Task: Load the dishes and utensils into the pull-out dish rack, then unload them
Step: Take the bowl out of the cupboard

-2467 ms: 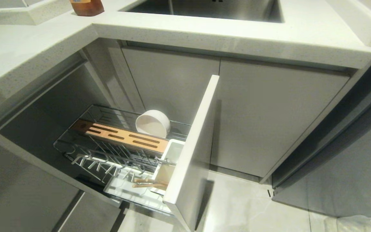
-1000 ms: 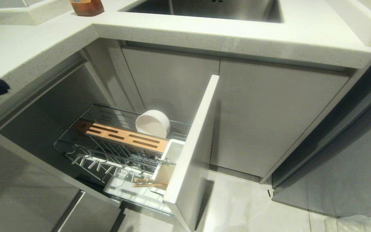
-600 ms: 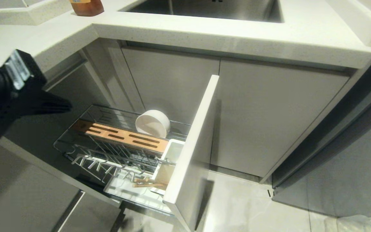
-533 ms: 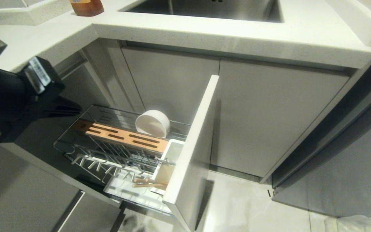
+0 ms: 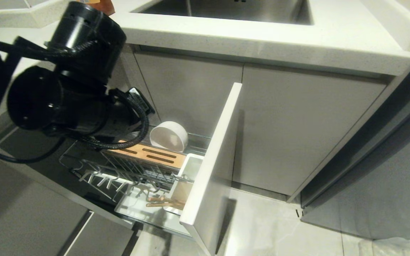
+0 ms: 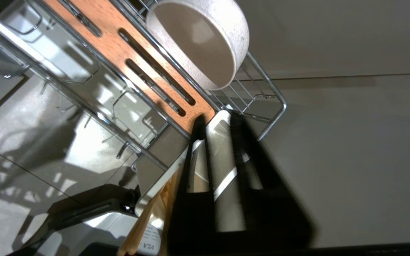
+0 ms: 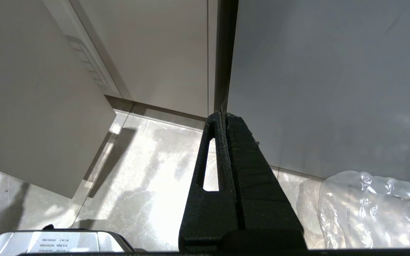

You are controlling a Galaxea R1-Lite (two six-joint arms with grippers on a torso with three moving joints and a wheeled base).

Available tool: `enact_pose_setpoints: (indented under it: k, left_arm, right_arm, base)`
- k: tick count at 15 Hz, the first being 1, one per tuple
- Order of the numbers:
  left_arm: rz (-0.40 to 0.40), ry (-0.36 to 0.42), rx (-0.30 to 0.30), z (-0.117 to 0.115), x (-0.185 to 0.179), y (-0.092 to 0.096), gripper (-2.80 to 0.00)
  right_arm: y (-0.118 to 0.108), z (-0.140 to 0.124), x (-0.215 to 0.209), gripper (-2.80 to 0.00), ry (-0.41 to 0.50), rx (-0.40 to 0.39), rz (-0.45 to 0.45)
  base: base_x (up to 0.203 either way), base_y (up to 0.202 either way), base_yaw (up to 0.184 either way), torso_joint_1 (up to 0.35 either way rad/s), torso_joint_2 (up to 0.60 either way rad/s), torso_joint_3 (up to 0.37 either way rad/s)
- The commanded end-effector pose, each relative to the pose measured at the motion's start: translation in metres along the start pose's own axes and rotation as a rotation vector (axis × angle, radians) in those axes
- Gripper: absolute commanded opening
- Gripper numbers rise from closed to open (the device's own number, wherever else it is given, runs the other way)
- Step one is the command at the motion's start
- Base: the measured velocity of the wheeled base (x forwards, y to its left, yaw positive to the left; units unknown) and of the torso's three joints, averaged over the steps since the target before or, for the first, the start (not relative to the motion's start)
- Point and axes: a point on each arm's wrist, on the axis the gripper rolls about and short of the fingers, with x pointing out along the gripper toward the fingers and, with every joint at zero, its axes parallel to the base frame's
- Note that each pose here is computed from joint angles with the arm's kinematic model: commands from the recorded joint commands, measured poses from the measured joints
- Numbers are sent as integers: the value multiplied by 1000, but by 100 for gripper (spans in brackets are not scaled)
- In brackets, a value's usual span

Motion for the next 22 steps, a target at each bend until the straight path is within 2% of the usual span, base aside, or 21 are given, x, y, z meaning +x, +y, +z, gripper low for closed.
enact_pose_setpoints:
  k: [1,6,12,14,17,22]
  left_arm:
    - [42,24,24,-15,25,-7,0]
    - [44,6,-17,-17,45,-6,0]
    - [75,13,-18,-28,87,-12,0]
    - [33,-10,-22,-22,99,-14,0]
    - [-27,14,-28,-19,115,-16,0]
    - [-32,18,-19,-20,135,-20,0]
  right_arm:
    - [0,0,0,-280,0,0,0]
    - [0,0,0,-280,0,0,0]
    - [0,0,0,-280,1,0,1]
    - [0,0,0,-280,0,0,1]
    - [0,0,0,-280,0,0,-1]
    - [0,0,0,-280,1,0,-1]
  base:
    - [0,0,0,0,0,0]
    - [0,0,0,0,0,0]
    - [0,0,0,0,0,0]
    - [0,0,0,0,0,0]
    - [0,0,0,0,0,0]
    - [0,0,0,0,0,0]
